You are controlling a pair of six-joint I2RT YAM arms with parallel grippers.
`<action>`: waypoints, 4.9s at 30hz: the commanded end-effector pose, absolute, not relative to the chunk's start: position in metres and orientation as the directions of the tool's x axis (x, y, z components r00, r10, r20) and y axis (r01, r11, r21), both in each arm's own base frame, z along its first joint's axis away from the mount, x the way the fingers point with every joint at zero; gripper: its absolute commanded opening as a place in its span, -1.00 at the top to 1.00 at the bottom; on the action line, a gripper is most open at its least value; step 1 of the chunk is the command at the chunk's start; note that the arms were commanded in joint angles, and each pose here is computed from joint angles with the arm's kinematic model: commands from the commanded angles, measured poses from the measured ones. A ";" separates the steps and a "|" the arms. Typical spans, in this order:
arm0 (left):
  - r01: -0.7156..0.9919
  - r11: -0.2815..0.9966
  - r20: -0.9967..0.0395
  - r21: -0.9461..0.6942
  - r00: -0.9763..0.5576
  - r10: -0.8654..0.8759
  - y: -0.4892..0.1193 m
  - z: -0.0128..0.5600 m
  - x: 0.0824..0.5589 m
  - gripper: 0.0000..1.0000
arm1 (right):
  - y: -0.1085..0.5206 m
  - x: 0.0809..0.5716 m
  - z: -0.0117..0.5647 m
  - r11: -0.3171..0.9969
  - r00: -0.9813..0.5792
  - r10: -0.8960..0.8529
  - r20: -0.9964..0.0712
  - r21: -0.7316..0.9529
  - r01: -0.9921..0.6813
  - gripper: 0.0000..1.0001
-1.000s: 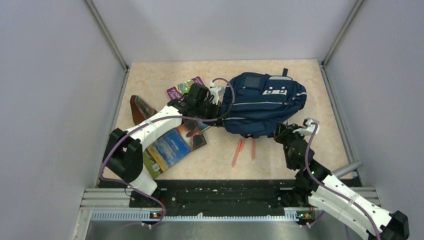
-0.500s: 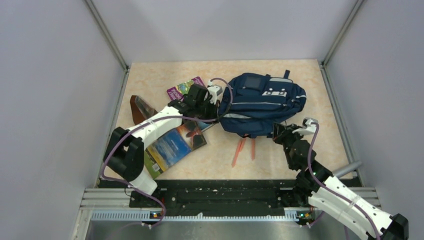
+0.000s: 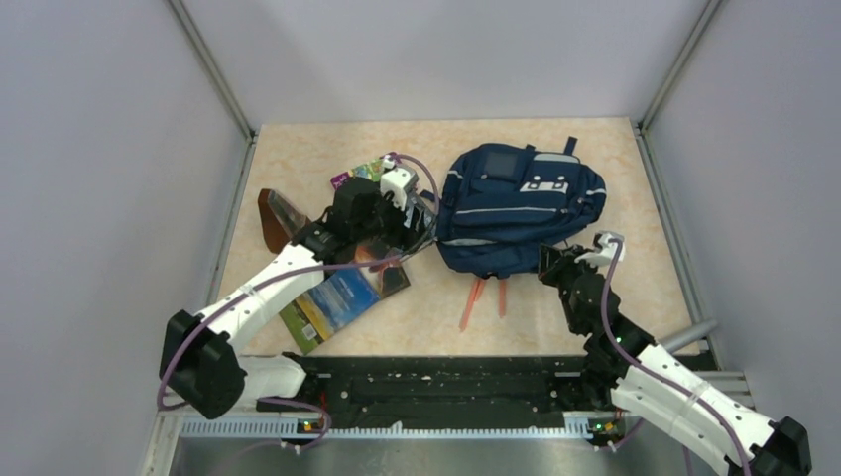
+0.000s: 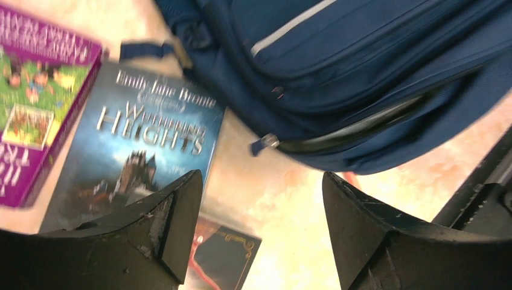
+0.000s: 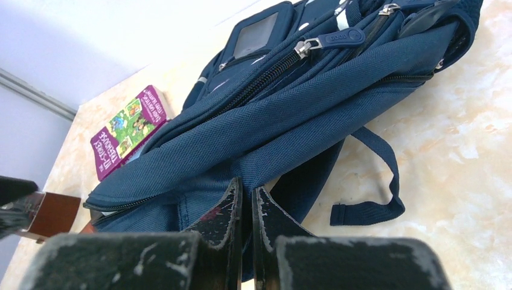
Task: Pack the student bag
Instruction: Unzip the student bag at the center of the board.
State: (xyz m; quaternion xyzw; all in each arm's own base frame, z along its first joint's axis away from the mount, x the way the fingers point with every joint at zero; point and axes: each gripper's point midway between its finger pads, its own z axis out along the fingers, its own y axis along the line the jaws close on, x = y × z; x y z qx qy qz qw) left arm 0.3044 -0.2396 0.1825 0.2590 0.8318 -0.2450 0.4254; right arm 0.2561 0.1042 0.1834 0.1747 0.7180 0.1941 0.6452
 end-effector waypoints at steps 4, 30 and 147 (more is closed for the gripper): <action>0.807 0.572 -0.923 -0.146 -0.319 0.215 -0.299 0.228 0.292 -0.57 | 0.107 0.263 0.223 0.823 -0.015 0.566 -0.824 0.566 -0.053 1.00; 0.878 0.448 -0.934 -0.170 -0.288 0.210 -0.363 0.208 0.310 -0.59 | 0.115 0.264 0.215 0.824 -0.058 0.560 -0.826 0.563 -0.063 1.00; 0.270 0.862 -0.828 -0.429 -0.499 -0.256 -0.290 0.156 0.387 -0.65 | 0.157 0.354 0.302 0.978 0.025 -0.071 -0.997 -0.075 -0.194 1.00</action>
